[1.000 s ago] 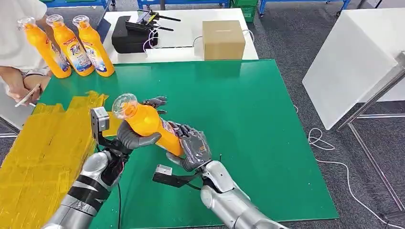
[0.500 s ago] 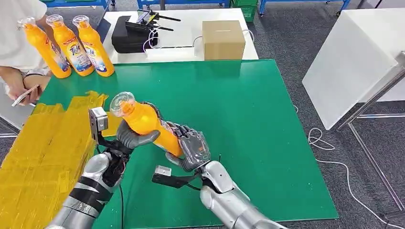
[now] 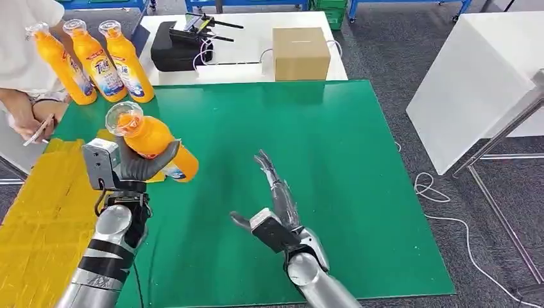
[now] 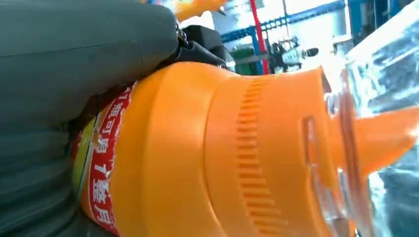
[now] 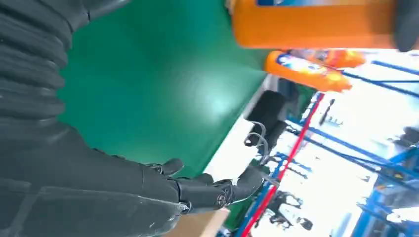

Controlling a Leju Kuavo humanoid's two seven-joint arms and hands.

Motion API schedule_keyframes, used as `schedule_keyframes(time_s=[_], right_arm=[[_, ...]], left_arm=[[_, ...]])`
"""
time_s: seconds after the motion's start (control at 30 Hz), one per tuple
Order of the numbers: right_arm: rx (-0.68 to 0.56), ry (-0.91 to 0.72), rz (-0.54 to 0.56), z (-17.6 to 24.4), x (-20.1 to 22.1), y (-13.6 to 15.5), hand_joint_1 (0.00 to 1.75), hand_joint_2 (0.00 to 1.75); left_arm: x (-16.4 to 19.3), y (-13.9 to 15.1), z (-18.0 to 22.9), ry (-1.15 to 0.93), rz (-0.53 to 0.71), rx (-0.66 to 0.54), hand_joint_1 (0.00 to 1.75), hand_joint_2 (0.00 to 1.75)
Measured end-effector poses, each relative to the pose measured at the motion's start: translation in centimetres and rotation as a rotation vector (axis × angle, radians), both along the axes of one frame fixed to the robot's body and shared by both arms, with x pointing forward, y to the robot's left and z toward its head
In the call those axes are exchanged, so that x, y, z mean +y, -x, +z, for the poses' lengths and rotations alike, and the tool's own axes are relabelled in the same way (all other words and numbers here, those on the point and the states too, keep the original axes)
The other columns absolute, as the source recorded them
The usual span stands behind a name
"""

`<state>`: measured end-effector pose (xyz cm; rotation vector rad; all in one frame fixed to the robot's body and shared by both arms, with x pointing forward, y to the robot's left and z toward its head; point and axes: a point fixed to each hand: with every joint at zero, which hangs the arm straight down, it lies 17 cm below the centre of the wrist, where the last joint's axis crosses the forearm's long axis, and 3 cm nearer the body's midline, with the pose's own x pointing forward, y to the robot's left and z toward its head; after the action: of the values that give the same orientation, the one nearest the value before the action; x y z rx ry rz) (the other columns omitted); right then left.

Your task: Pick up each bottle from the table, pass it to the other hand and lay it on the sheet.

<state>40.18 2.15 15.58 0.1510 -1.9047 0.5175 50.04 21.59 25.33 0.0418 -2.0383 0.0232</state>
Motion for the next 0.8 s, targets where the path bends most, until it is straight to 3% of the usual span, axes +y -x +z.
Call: schedule_keyframes(time_s=[0.33, 0.4, 0.5, 0.53, 0.67, 0.73, 0.77, 0.8], right_arm=[[-0.033, -0.025, -0.016, 1.5, -1.2, 0.1, 0.0, 1.75], [-0.043, -0.061, -0.025, 2.0, -1.8, 0.2, 0.0, 1.75], [-0.041, -0.195, -0.04, 4.0, -4.0, 0.4, 0.0, 1.75], [-0.041, -0.231, -0.038, 4.7, -4.9, 0.6, 0.0, 0.0], [-0.035, -0.357, -0.011, 6.3, -8.7, 1.5, 0.0, 0.0], [-0.041, -0.384, -0.013, 6.5, -10.3, 1.9, 0.0, 0.0], [-0.042, -0.394, -0.02, 6.5, -11.2, 2.1, 0.0, 0.0], [-0.035, -0.407, -0.032, 6.4, -12.2, 2.2, 0.0, 0.0]], left_arm=[[0.4, 0.1, 0.3, -0.003, 0.011, -0.008, 1.75, 1.75], [1.6, 0.2, 0.7, -0.085, 0.11, -0.043, 1.75, 1.75], [4.4, 1.3, 2.7, -0.393, 0.409, -0.17, 1.75, 1.75], [5.0, 1.6, 3.3, -0.49, 0.479, -0.208, 1.75, 1.75], [5.9, 2.2, 3.5, -1.067, 0.721, -0.306, 1.75, 1.75], [7.0, 1.9, 2.0, -1.327, 0.816, -0.296, 1.75, 1.75], [8.1, 1.3, 0.5, -1.43, 0.846, -0.242, 1.75, 1.75], [10.6, 0.0, -2.1, -1.463, 0.85, -0.076, 1.75, 1.75]])
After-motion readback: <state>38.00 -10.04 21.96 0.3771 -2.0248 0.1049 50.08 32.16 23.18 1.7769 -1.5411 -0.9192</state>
